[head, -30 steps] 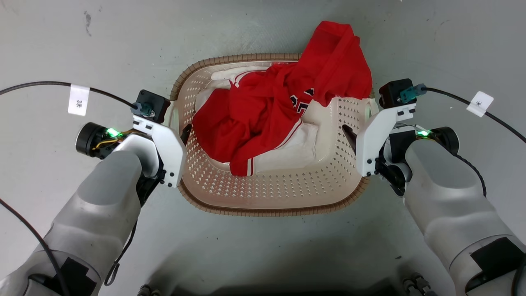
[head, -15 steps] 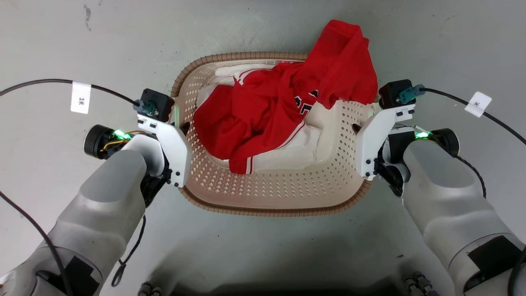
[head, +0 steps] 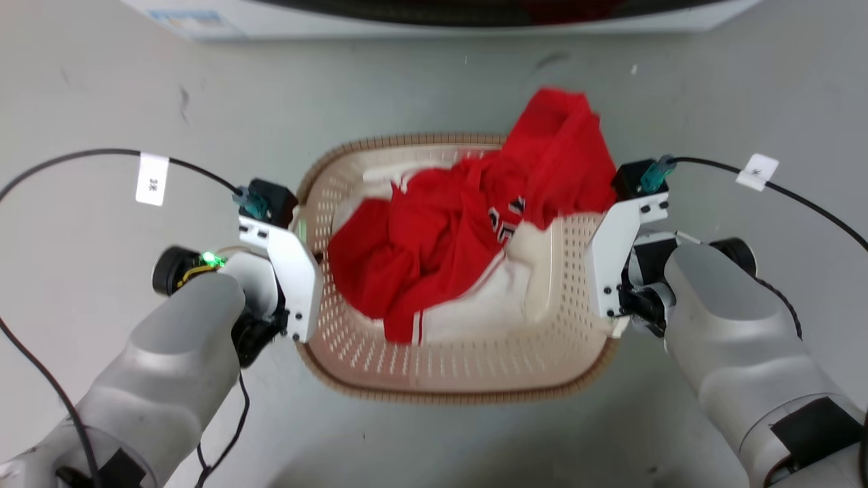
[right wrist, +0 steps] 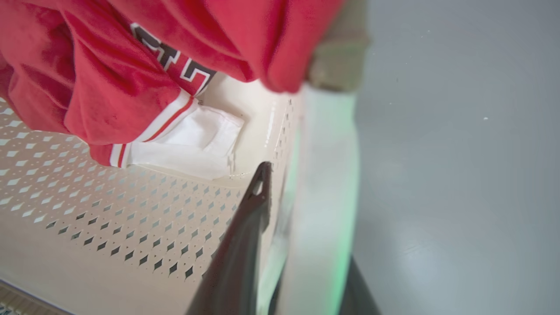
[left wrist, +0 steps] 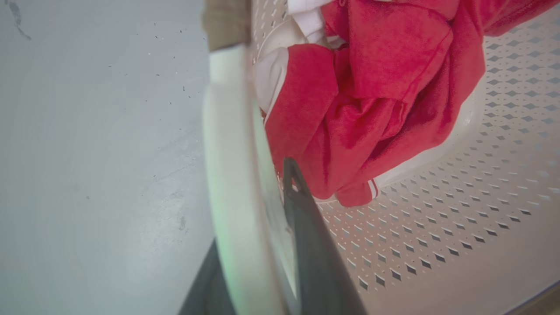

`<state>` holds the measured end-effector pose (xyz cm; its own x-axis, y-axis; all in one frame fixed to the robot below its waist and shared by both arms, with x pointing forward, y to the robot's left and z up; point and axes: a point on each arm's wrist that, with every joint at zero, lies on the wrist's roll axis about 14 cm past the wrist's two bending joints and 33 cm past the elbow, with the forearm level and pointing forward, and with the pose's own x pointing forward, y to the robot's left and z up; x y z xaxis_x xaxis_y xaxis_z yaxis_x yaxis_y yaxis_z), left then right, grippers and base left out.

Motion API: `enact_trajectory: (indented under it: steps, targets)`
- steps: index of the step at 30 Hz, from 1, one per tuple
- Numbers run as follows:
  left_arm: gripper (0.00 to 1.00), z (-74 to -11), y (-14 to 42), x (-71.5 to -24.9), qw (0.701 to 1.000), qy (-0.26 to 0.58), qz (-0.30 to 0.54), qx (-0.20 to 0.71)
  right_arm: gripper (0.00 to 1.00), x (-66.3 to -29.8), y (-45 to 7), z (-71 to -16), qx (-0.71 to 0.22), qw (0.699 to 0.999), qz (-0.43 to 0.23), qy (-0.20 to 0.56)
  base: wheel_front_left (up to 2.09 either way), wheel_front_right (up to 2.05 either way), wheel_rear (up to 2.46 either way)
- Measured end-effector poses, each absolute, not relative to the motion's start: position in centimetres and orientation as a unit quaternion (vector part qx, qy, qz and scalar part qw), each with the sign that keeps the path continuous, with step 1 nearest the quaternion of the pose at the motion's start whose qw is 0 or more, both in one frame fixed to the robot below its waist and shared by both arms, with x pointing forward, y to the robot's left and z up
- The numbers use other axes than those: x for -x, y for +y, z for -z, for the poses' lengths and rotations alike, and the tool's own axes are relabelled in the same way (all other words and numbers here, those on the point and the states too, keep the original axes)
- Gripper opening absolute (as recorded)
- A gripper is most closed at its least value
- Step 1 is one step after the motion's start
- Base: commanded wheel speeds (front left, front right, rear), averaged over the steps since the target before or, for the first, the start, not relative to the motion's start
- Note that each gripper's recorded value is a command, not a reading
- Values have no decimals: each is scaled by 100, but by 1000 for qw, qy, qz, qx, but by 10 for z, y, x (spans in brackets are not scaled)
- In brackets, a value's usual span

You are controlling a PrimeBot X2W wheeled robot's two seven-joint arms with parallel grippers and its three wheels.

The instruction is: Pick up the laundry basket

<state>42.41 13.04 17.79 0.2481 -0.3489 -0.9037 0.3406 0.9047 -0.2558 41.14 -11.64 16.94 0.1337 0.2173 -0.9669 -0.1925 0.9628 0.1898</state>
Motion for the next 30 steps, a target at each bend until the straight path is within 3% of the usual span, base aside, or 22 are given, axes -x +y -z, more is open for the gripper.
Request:
enact_trajectory:
  steps: [8, 23, 30]
  targets:
    - [0, -236, 131, -412, 779, 583, 233, 8, 0, -401, -122, -222, 11, 734, -134, 665, 0, 0, 0]
    - [0, -333, 150, -375, 774, 589, 233, -12, 0, -385, -106, -325, 25, 751, -159, 640, 0, 0, 0]
    - [0, -359, 150, -354, 771, 591, 237, -19, 0, -362, -105, -353, 22, 742, -161, 651, 0, 0, 0]
